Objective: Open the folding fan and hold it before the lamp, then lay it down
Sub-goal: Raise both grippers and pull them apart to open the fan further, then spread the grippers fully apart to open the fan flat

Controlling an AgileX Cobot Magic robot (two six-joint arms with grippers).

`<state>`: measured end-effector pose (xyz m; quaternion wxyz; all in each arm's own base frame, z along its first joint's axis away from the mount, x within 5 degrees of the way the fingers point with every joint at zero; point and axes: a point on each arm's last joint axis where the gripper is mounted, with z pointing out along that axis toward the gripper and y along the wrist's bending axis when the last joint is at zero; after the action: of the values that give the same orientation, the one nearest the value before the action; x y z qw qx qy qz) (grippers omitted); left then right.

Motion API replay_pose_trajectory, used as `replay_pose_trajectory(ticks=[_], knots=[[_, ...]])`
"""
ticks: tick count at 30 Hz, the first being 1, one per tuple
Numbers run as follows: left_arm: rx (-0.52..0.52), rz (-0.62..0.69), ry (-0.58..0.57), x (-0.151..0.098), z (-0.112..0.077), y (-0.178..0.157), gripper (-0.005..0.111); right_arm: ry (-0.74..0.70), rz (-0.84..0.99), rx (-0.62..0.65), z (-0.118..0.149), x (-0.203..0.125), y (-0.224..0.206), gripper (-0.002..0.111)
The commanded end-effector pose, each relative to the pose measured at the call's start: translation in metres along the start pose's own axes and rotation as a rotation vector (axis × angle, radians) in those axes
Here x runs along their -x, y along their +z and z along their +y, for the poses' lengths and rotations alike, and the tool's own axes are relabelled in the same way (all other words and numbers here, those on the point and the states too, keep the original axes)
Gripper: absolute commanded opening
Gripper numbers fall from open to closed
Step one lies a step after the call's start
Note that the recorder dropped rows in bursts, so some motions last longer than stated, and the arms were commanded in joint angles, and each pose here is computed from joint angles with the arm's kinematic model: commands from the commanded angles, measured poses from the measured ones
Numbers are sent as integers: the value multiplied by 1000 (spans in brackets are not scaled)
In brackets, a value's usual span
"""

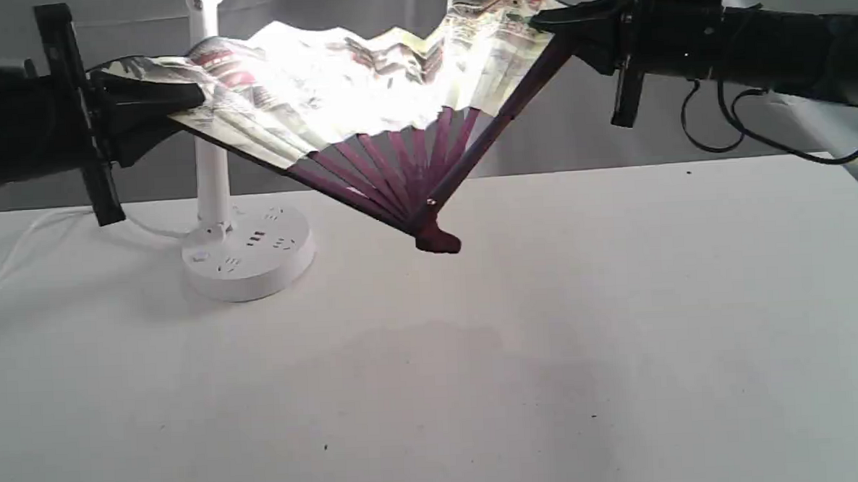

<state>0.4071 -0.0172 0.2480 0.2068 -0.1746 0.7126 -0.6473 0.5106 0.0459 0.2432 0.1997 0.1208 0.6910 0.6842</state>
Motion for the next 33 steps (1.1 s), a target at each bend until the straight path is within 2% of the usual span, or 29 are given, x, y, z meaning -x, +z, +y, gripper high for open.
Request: replay_pose_trajectory(ticks=[1,18,33], knots=[[-24,-23,-16,-1,-1,-9,0,-53,-9,-33,2,6,-15,0],[-23,-25,12,-1,-1,-9,0,-47,-130,-133,-8,37,-88,0],[6,-6,6,-7,6,-11,0,-24,-174,-265,-24,46,-137,0]])
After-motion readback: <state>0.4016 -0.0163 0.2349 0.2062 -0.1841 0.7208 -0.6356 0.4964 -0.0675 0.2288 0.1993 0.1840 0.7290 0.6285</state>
